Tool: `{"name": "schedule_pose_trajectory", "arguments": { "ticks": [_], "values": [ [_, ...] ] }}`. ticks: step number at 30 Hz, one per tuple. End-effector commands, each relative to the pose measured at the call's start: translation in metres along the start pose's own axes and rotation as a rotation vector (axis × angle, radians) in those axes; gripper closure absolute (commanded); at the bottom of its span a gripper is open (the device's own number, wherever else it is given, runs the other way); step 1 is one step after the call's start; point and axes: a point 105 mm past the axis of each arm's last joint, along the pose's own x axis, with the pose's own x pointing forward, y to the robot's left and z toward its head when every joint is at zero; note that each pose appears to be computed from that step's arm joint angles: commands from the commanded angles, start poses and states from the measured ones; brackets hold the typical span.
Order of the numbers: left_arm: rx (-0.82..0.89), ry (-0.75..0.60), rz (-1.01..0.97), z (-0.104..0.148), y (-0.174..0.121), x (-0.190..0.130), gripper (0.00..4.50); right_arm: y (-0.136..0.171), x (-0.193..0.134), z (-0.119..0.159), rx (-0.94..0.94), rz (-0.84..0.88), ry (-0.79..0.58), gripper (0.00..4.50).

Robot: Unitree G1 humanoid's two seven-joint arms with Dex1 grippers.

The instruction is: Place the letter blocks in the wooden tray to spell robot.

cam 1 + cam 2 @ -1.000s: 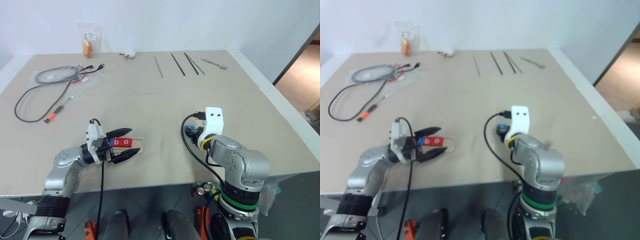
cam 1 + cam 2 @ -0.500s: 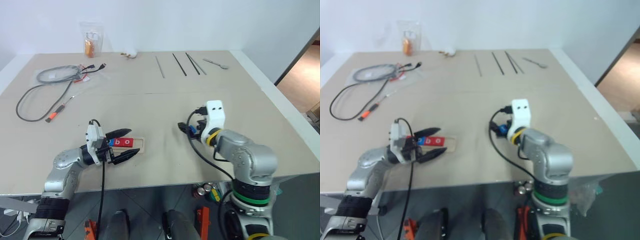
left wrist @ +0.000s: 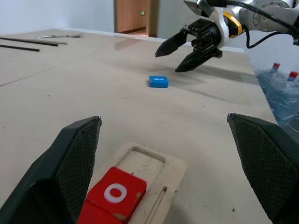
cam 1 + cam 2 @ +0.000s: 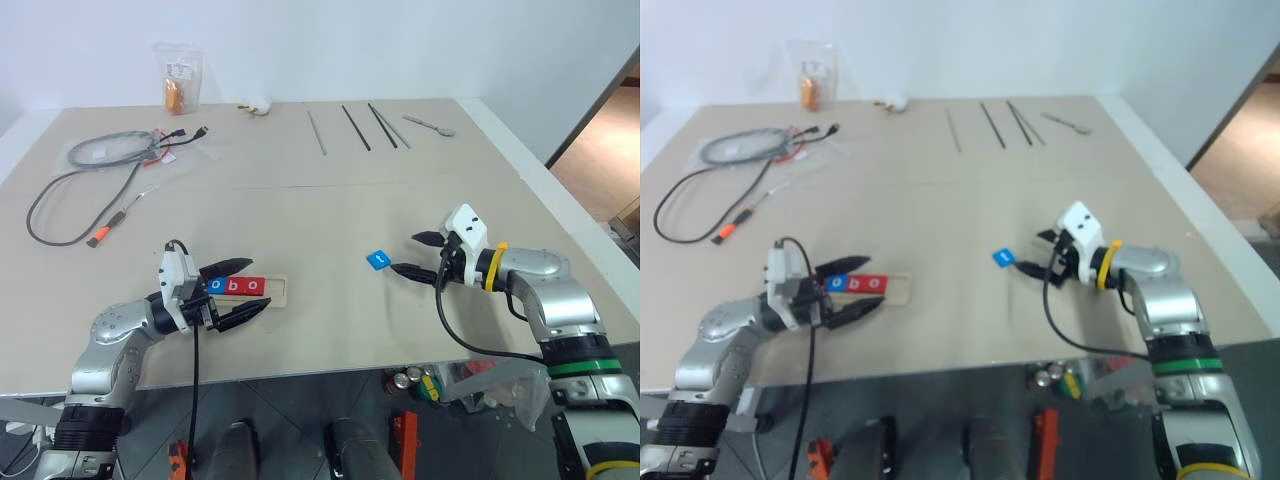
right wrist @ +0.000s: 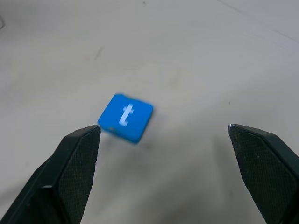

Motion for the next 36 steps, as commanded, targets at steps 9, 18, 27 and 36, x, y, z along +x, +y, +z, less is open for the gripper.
{"name": "schedule_pose_trajectory", "arguments": {
  "ticks": [9, 18, 27, 36],
  "values": [
    [0.072, 0.004, 0.086, 0.022, -0.004, -0.022, 0.0, -0.011, 0.015, -0.006, -0.045, 0.143, 0.047, 0.01],
    [0.07, 0.025, 0.109, 0.024, -0.007, -0.031, 0.0, -0.014, -0.002, -0.002, -0.021, 0.227, 0.042, 0.01],
    [0.071, 0.028, 0.096, 0.023, -0.007, -0.028, 0.0, -0.007, 0.017, -0.02, -0.104, 0.187, 0.11, 0.01],
    [0.068, 0.024, 0.082, 0.022, -0.007, -0.024, 0.0, -0.013, 0.026, -0.008, -0.115, 0.122, 0.06, 0.01]
  ]
}}
